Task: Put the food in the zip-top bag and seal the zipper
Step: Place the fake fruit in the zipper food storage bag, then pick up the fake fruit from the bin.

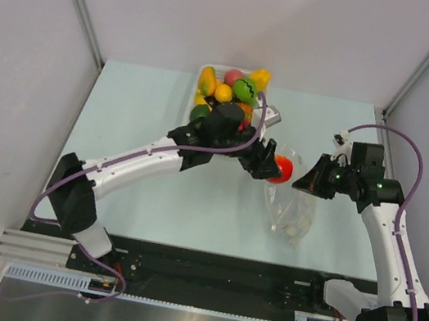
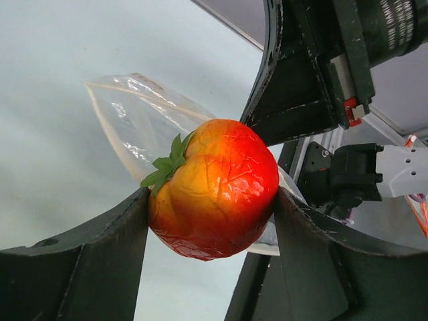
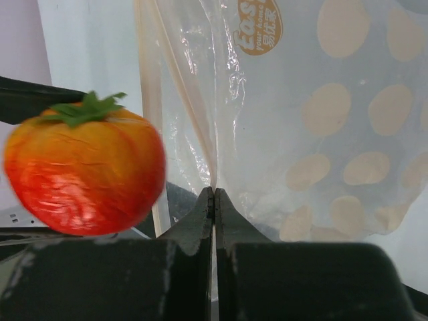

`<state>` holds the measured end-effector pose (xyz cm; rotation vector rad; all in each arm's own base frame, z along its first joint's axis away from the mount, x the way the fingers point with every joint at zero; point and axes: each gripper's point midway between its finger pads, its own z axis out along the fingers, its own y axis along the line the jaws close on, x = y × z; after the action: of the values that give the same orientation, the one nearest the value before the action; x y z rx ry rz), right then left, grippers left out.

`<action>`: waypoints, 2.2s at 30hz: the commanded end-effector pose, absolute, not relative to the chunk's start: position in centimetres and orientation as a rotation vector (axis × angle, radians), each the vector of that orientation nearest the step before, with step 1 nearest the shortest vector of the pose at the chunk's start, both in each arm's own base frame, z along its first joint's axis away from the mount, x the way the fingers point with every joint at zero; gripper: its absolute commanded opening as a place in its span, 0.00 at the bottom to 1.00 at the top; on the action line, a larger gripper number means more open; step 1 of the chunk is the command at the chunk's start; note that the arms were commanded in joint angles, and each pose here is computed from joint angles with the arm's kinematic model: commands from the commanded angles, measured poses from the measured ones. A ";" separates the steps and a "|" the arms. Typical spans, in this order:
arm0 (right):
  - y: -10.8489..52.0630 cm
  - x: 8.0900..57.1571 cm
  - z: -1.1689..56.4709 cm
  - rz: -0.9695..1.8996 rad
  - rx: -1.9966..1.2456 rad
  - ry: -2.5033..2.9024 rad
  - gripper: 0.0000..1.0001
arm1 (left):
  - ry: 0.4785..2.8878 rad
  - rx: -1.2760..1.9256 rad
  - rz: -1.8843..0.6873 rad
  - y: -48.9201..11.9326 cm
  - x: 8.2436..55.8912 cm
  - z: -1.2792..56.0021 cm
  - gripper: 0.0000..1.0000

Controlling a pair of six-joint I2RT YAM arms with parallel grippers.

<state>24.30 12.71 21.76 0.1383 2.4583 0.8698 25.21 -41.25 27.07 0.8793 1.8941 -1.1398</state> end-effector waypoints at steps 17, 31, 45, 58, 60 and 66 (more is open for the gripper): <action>11.9 23.9 24.9 0.928 0.052 2.382 0.00 | 1.849 0.963 -1.039 -41.2 25.8 28.0 1.00; 12.2 23.8 25.9 0.963 0.055 2.360 0.00 | 1.953 0.737 -0.477 -30.5 43.8 21.5 1.00; 14.1 24.2 27.7 1.127 0.063 2.299 0.00 | 2.023 0.788 -0.356 -30.5 47.9 15.6 0.94; 12.6 24.2 25.2 1.008 0.066 2.375 0.00 | 1.782 0.720 -0.854 -33.7 39.5 30.3 0.57; 11.9 24.4 25.0 0.990 0.103 2.373 0.00 | 1.725 0.738 -0.961 -35.3 36.1 33.0 0.57; 11.5 24.3 25.0 0.956 0.121 2.370 0.00 | 1.638 0.899 -1.137 -40.6 27.7 34.8 0.59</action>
<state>24.33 11.99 24.13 0.1391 2.4052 1.0021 34.01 -36.61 34.06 0.7872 1.6853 -0.9395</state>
